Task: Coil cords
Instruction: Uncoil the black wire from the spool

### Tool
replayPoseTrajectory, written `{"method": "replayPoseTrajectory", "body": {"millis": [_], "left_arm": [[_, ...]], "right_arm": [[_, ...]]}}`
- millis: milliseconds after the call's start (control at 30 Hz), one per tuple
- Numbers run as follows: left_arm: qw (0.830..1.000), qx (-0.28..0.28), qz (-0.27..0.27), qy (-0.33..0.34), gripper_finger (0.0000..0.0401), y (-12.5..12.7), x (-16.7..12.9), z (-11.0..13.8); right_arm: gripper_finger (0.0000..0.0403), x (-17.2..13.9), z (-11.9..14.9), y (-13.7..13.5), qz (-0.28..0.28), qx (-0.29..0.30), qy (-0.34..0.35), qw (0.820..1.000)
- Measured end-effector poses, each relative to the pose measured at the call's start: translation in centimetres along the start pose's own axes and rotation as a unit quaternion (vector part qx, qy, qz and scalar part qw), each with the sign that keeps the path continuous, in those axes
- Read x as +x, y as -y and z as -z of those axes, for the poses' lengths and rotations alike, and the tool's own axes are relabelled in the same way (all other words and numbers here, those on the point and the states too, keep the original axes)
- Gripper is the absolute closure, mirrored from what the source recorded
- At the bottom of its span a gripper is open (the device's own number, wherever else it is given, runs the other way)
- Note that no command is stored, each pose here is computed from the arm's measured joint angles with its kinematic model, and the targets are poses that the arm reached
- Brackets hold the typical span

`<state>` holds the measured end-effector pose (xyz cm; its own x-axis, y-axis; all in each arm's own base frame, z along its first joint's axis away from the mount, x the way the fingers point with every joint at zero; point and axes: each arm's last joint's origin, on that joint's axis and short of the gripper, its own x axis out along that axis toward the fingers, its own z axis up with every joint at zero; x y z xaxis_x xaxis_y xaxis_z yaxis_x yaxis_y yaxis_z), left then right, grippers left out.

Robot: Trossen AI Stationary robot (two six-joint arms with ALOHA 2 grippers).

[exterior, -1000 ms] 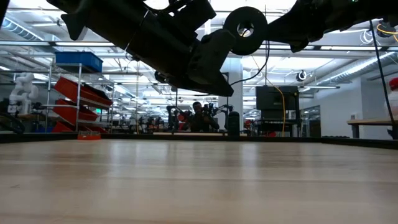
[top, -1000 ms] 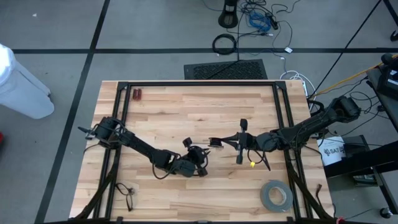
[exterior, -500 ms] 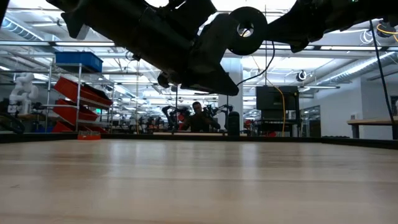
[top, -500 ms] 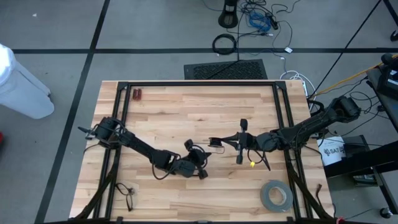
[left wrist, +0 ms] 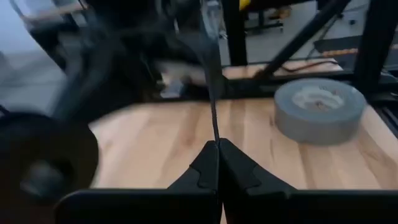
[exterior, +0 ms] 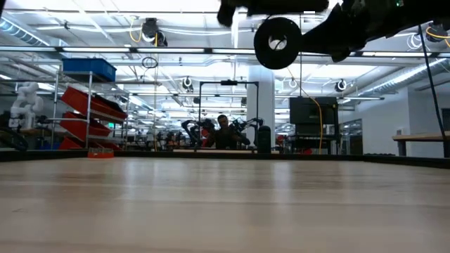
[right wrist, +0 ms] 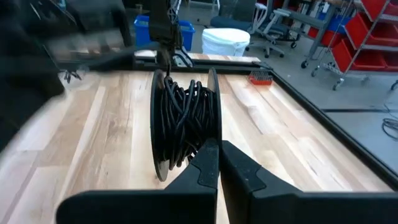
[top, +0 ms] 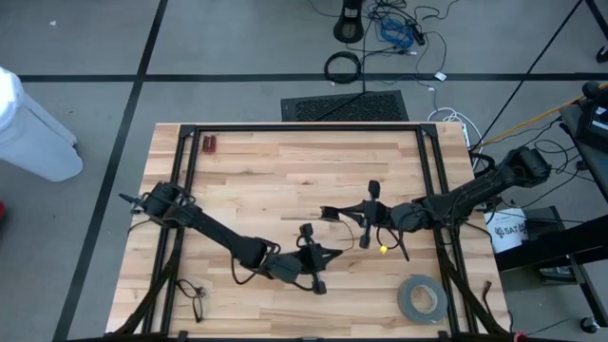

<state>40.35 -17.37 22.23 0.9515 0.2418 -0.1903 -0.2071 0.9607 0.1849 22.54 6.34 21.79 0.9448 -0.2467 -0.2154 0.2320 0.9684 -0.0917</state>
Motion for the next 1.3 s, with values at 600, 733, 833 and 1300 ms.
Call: {"method": "replayPoseTrajectory", "body": {"millis": [600, 733, 833, 1300], "left_arm": [[0.983, -0.025, -0.153, -0.103, 0.0400, -3.2, -10.0, -4.6], [0.975, -0.034, -0.171, -0.137, 0.0400, -3.8, -10.9, -3.6], [0.970, -0.048, -0.182, -0.152, 0.0400, -4.0, -11.3, -2.6], [0.956, -0.093, -0.193, -0.201, 0.0400, -2.7, -10.1, 2.7]], "right_arm": [[0.0403, -0.5, -0.1, -0.6, -0.024, 0.008, 0.006, 1.000], [0.0403, -0.8, -1.0, -0.7, -0.041, 0.025, 0.040, 0.998], [0.0403, -1.2, -1.6, -0.8, -0.048, 0.031, 0.063, 0.996], [0.0403, -2.8, -6.4, -0.2, -0.043, 0.037, 0.158, 0.986]]}}
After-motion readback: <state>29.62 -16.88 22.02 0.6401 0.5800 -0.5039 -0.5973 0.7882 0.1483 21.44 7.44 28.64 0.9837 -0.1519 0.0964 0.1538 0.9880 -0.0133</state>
